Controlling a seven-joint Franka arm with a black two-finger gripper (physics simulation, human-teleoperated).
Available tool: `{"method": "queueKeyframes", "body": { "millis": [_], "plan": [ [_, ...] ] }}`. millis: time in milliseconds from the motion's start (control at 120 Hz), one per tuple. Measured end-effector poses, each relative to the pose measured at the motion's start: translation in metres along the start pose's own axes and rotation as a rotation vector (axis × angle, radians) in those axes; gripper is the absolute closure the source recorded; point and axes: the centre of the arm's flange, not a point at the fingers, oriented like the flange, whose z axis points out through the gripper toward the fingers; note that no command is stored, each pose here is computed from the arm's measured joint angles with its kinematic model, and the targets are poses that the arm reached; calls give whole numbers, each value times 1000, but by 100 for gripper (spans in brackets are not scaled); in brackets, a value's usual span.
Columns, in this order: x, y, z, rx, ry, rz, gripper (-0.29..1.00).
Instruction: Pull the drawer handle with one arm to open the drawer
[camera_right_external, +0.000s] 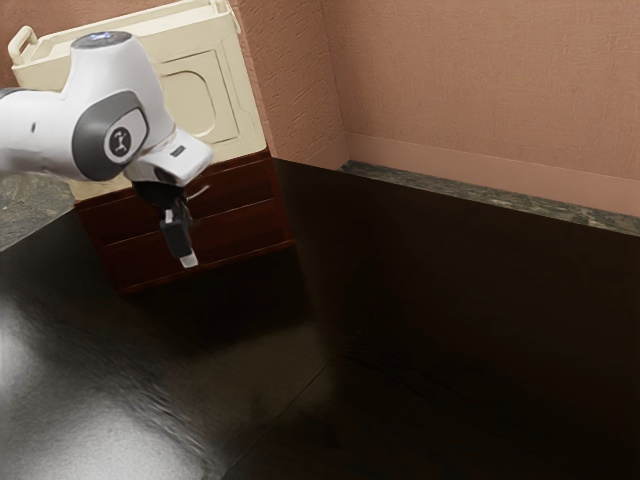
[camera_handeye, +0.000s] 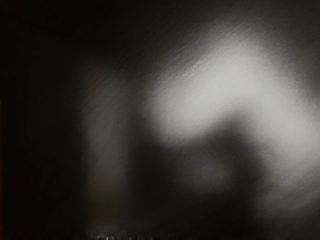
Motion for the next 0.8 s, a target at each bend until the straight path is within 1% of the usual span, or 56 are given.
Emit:
{"method": "queueKeyframes", "body": {
  "millis": [183,375,450,617,800],
  "plan": [
    [-1,0,2,-18,-6,48,0],
    [4,-3,17,-36,-22,88,0],
    [2,-13,27,-42,-35,87,0],
    [-25,-38,24,-15,-25,51,0],
    [-23,-49,26,28,-8,69,0]
  ]
}}
